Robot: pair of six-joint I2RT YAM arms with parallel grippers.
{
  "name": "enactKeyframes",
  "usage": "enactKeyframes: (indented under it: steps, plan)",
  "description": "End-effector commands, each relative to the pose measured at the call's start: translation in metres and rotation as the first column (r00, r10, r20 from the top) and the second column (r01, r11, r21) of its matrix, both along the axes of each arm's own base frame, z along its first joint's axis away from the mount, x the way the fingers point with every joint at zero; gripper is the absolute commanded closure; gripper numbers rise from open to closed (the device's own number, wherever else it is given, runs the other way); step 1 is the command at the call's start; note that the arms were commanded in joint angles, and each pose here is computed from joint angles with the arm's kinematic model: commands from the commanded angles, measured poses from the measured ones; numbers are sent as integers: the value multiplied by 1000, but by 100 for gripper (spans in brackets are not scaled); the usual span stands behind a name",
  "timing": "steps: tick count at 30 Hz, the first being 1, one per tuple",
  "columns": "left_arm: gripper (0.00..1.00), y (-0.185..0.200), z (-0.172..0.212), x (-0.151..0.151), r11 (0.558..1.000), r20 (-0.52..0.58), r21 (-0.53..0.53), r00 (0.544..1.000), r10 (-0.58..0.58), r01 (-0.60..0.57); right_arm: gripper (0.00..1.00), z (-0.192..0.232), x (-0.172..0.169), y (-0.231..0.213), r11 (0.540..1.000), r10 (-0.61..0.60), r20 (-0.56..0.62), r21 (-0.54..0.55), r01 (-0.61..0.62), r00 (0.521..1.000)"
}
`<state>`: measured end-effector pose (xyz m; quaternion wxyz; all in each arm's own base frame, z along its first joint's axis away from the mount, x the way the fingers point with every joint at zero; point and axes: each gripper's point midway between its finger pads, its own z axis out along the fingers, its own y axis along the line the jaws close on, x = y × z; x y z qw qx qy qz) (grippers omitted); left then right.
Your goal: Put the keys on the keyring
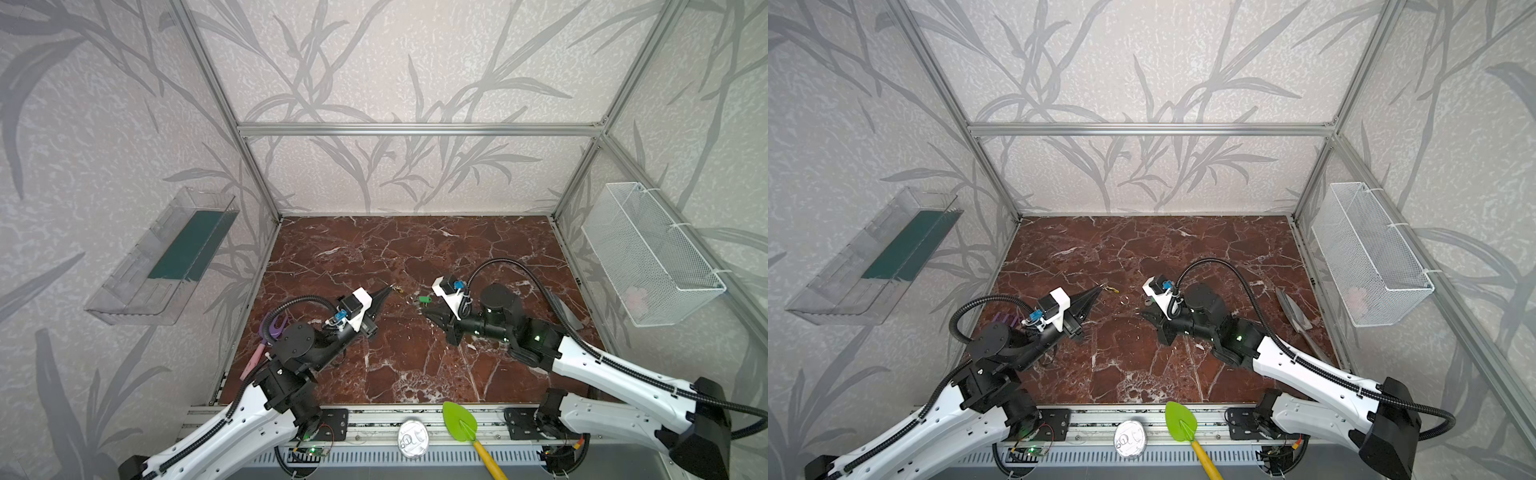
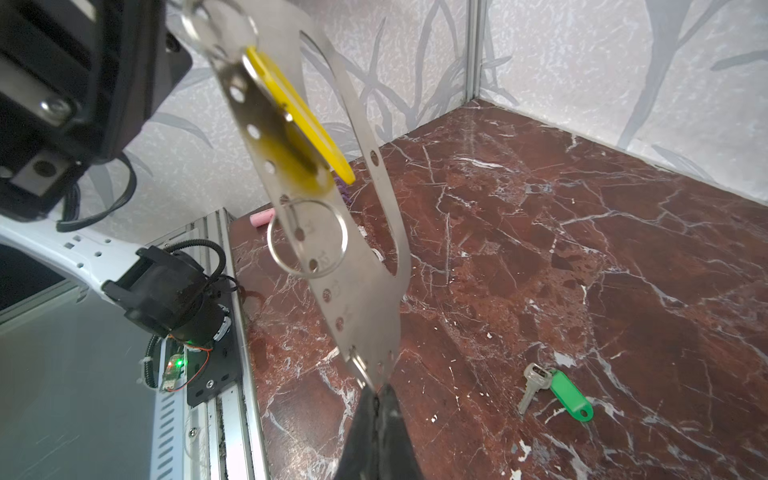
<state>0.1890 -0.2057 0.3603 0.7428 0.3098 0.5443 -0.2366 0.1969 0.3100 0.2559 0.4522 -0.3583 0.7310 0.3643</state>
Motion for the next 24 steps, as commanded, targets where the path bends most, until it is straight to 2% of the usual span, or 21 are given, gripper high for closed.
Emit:
enactKeyframes:
  steps: [1, 7, 15, 24]
  plan:
    - [100, 3, 4, -4, 1000, 27, -12, 1000, -2, 2, 100, 32, 12, -10, 994, -87, 34, 68, 84, 996]
    - [100, 5, 1, -4, 1000, 18, -7, 1000, 5, -5, 100, 38, 16, -12, 992, -104, 55, 78, 100, 993]
    - [91, 11, -3, -3, 999, 5, -9, 999, 31, -31, 100, 36, 25, -15, 990, -136, 79, 46, 133, 987]
    - [87, 18, -13, -3, 999, -25, -15, 998, 49, -49, 100, 37, 44, -21, 985, -172, 110, 20, 171, 979]
